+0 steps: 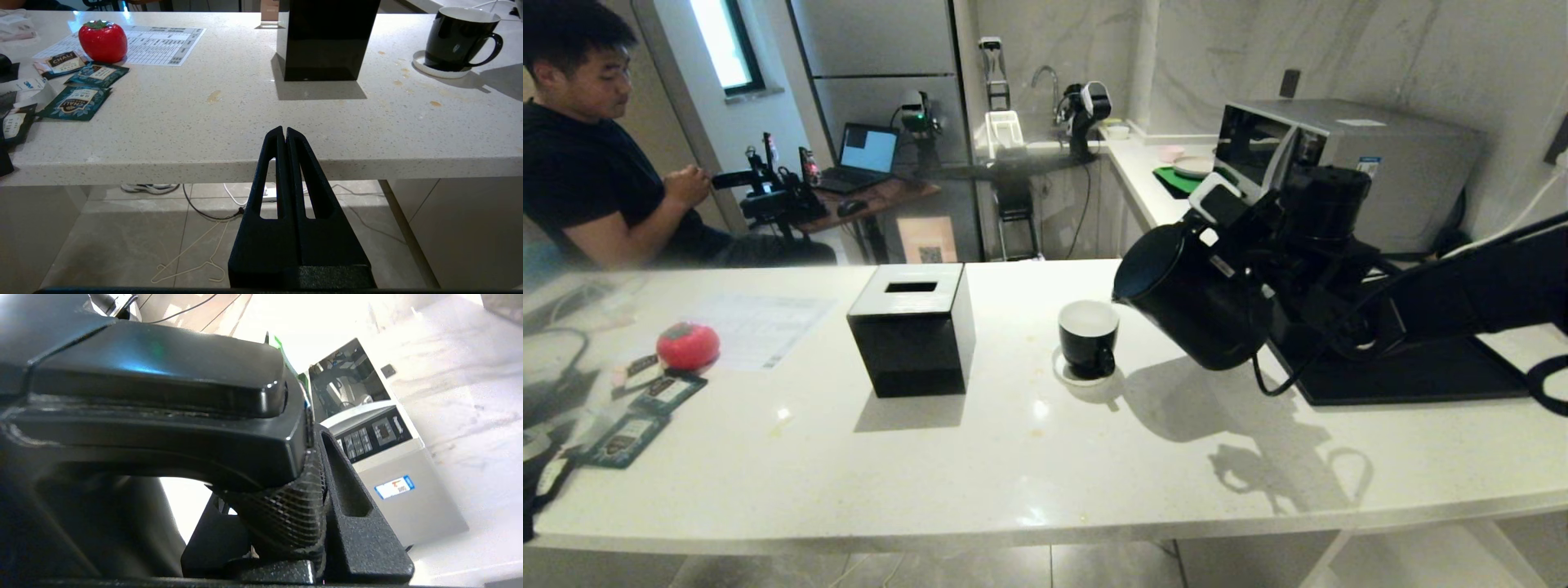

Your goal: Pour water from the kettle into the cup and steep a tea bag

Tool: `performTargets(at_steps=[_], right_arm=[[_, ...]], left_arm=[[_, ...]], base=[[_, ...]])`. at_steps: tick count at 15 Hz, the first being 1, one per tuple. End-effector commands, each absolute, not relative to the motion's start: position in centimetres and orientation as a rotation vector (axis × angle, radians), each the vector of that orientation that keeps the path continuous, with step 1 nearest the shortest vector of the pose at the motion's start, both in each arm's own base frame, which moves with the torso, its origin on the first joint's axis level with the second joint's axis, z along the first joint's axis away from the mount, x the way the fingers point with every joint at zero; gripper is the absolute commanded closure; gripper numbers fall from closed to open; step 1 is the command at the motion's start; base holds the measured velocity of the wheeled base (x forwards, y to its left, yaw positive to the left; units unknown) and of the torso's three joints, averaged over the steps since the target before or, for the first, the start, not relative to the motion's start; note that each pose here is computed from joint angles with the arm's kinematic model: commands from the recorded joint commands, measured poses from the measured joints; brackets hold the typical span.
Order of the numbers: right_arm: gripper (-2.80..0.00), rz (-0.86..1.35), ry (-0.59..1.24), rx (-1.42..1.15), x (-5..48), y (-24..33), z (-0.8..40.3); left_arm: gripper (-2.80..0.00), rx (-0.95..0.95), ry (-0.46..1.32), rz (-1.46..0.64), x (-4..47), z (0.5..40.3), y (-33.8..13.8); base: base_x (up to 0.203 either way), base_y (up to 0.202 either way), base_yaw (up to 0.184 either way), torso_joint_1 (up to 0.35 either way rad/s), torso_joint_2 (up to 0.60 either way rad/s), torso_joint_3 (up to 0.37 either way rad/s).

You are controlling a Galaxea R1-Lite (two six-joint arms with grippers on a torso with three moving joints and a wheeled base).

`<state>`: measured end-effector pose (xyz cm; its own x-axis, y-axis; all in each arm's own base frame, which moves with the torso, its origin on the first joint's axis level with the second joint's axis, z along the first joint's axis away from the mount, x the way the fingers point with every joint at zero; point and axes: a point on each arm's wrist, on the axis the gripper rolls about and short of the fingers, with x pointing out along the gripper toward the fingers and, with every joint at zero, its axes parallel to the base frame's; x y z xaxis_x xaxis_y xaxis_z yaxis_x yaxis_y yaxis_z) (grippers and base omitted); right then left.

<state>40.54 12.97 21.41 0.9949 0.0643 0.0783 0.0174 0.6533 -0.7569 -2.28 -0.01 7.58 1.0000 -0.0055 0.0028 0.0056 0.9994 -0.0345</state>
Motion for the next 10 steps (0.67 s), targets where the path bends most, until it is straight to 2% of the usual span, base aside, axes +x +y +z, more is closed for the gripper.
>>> performTargets(at_steps=[1,10], right_arm=[[0.0,0.027,-0.116,-0.875,40.6,13.4,21.6],[0.0,0.031,-0.147,-0.934,41.0,14.4,21.6]], left_arm=[[0.0,-0.035,-0.003,-0.008,-2.3,7.6,0.0],[0.0,-0.035,-0.003,-0.007,-2.3,7.6,0.0]], base=[[0.0,0.0,0.0,0.0,0.0,0.0],[0.0,0.0,0.0,0.0,0.0,0.0]])
